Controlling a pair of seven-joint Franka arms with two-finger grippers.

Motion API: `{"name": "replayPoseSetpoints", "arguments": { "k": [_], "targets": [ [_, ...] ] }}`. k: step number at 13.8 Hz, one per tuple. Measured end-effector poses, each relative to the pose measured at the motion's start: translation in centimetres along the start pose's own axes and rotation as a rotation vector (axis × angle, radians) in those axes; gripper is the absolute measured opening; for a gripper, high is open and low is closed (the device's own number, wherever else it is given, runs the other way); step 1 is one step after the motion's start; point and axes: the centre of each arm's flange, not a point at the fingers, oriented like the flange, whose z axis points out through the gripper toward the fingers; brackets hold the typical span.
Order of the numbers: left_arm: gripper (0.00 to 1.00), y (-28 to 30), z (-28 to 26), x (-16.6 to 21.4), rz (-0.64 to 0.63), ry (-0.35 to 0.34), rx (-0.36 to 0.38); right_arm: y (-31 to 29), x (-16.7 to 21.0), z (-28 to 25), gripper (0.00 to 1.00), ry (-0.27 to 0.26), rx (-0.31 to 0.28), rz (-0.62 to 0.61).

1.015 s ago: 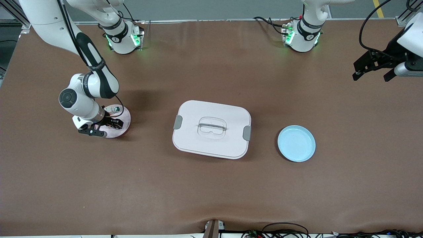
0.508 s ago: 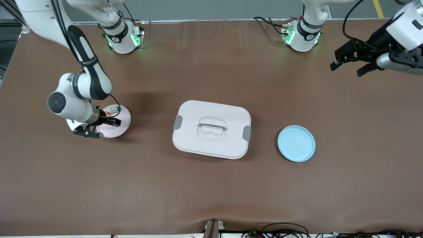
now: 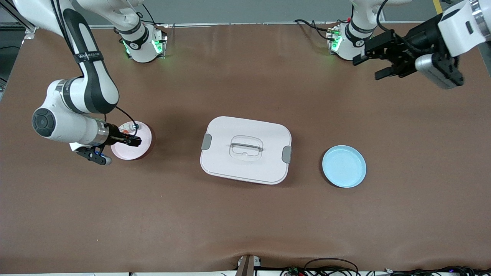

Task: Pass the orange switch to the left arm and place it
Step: 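Lift the switch over the box with the right gripper while the left gripper approaches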

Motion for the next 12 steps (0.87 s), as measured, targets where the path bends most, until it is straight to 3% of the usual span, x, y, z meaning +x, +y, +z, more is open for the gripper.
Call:
{"name": "replayPoseSetpoints", "arguments": {
  "k": [4, 12],
  "targets": [
    [1.00, 4.1, 6.4, 1.6, -0.059, -0.053, -0.068, -7.2, -4.0, -3.9, 0.73, -0.002, 0.006, 0.147],
    [1.00, 8.2, 14.9, 4.8, -0.202, -0.015, -0.176, -16.9, -11.1, -9.0, 0.73, -0.066, 0.178, 0.479]
  ]
}}
